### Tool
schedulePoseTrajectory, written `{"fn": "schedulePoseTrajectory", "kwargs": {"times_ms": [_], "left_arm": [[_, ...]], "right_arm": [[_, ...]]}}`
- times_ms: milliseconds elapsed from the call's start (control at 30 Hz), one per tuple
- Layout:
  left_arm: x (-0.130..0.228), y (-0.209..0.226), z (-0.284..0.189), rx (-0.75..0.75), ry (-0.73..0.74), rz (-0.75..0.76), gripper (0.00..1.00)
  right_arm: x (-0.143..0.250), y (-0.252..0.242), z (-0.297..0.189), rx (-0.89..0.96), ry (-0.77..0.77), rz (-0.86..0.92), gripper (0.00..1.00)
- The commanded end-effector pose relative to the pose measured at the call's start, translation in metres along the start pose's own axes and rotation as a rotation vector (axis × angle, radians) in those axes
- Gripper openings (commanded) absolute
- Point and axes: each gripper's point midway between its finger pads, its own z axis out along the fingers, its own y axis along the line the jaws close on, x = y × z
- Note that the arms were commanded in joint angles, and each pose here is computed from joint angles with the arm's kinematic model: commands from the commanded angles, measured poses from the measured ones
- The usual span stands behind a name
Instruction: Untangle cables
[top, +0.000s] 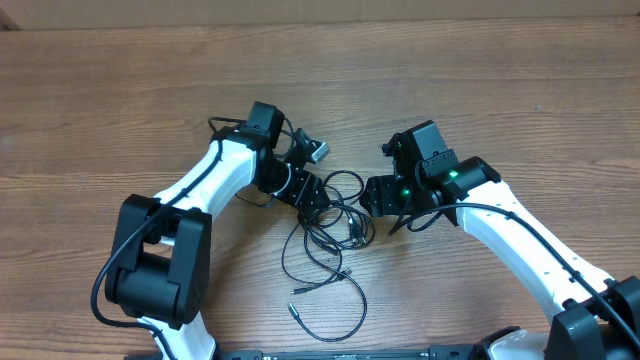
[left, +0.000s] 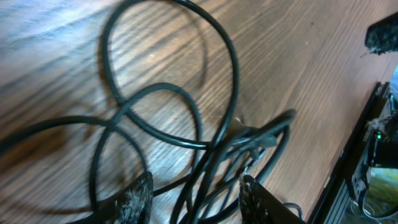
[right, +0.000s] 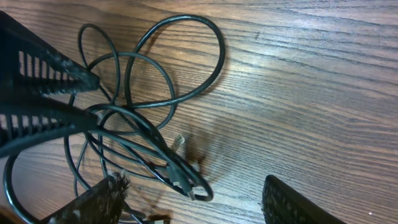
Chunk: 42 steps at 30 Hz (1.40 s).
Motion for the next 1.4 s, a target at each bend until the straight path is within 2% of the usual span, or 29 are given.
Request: {"fn": "schedulePoseTrajectory", "kwargs": {"times_ms": [0,67,267,367,400,633,833,1000,1200,1233,1267,1367], "left_arm": [[0.002,-0.004,0.009,-0.007,0.026,0.001,0.45],[0.006,-0.002,0.013,-0.027,0.048,0.005,0.43],[0.017,-0.004,0.019,-0.032,0.103,-0.010,0.28],[0.018,-0.004,0.019,-0.032,0.105,-0.015,0.13],[0.018,-0.003,0.018,-0.033,0.103,-0.017,0.04],[0.000,-0.009,-0.011,0.006,0.053,-0.031,0.04],[-0.025,-0.061,-0.060,0.168,-0.021,0.123,0.04],[-0.025,-0.091,-0.090,0.189,-0.014,0.227,0.04],[-0.019,-0.106,-0.106,0.203,0.007,0.292,0.04],[-0.019,-0.107,-0.107,0.203,0.008,0.291,0.04],[-0.019,-0.107,-0.107,0.203,0.007,0.291,0.04],[-0.020,-0.105,-0.109,0.201,0.000,0.301,0.04]], "right_arm": [[-0.005,0.001,-0.002,0.004,-0.017,-0.001,0.68],[-0.004,0.000,-0.002,0.005,-0.014,0.000,0.68],[-0.004,0.000,-0.002,0.005,-0.014,0.000,0.68],[-0.004,0.000,-0.002,0.005,-0.014,0.000,0.68],[-0.004,0.000,-0.002,0.005,-0.014,0.000,0.68],[0.002,0.002,-0.002,-0.009,0.011,-0.025,0.68],[0.014,0.035,-0.006,-0.211,0.059,-0.217,0.68],[0.008,0.039,-0.007,-0.226,0.028,-0.289,0.69],[-0.013,0.047,-0.008,-0.246,-0.065,-0.341,0.72],[-0.016,0.049,-0.009,-0.250,-0.080,-0.347,0.69],[-0.019,0.050,-0.009,-0.256,-0.094,-0.353,0.59],[-0.023,0.056,-0.011,-0.284,-0.112,-0.364,0.25]]}}
